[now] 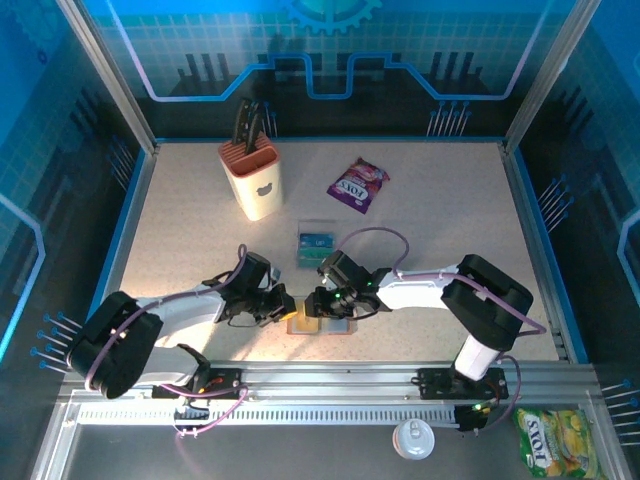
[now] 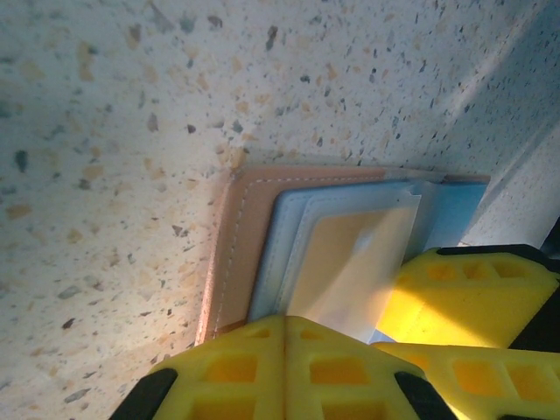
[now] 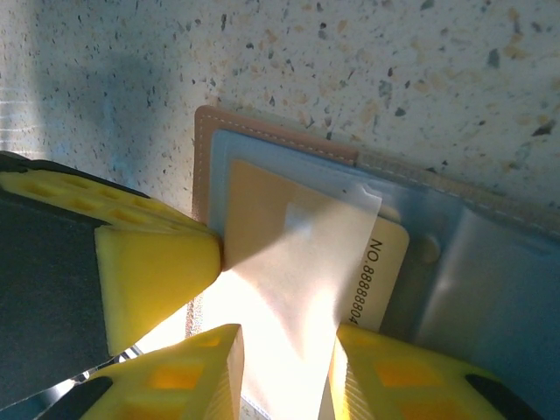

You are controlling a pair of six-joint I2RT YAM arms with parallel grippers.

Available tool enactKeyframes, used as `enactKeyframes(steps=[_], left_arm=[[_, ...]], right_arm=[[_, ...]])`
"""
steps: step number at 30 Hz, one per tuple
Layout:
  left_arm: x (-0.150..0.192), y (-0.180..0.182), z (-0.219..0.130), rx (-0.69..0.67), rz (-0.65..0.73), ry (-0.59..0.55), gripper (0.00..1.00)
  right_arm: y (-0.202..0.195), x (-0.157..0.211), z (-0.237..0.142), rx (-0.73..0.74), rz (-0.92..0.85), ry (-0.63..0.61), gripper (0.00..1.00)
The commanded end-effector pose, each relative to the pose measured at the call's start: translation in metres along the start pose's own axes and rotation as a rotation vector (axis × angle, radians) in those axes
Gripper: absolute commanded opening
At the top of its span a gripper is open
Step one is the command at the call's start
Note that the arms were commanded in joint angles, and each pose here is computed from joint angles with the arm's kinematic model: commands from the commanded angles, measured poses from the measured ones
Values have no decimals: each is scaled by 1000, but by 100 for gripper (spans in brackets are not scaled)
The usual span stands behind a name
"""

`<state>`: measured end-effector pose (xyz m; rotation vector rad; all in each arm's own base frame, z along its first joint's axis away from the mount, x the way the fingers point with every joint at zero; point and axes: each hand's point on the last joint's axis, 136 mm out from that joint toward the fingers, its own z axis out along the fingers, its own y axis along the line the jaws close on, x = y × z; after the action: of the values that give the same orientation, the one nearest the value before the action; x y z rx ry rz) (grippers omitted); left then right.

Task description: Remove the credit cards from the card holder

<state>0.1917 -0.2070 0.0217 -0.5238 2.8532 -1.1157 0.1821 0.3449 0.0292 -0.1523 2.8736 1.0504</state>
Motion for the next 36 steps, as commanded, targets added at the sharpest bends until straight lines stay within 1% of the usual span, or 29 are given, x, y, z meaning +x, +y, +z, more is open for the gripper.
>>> enactKeyframes(steps=[1,8,13,18,23,30,36], left_arm=[[4,17,-2,-61,-14,-4,8],[4,17,-2,-71,-8,1,9],[3,12,-3,-64,-1,2,9],[-2,-3,-12,-52,38,-18,10],[-4,-16,-16,-32,57,-19,10],[4,-24,-6,-29,90,29,10],[13,-22,6,-71,111,74,9]], right_arm=[[-20,8,-4,86,21,8,33],[-22,6,-12,123,1,2,32],[-13,5,-13,91,-12,6,33],[-2,0,-23,69,-29,-18,33],[-7,-2,-31,83,-25,-35,34],[-21,-3,-37,94,-1,-44,35],[-26,-1,-36,96,6,-38,35]])
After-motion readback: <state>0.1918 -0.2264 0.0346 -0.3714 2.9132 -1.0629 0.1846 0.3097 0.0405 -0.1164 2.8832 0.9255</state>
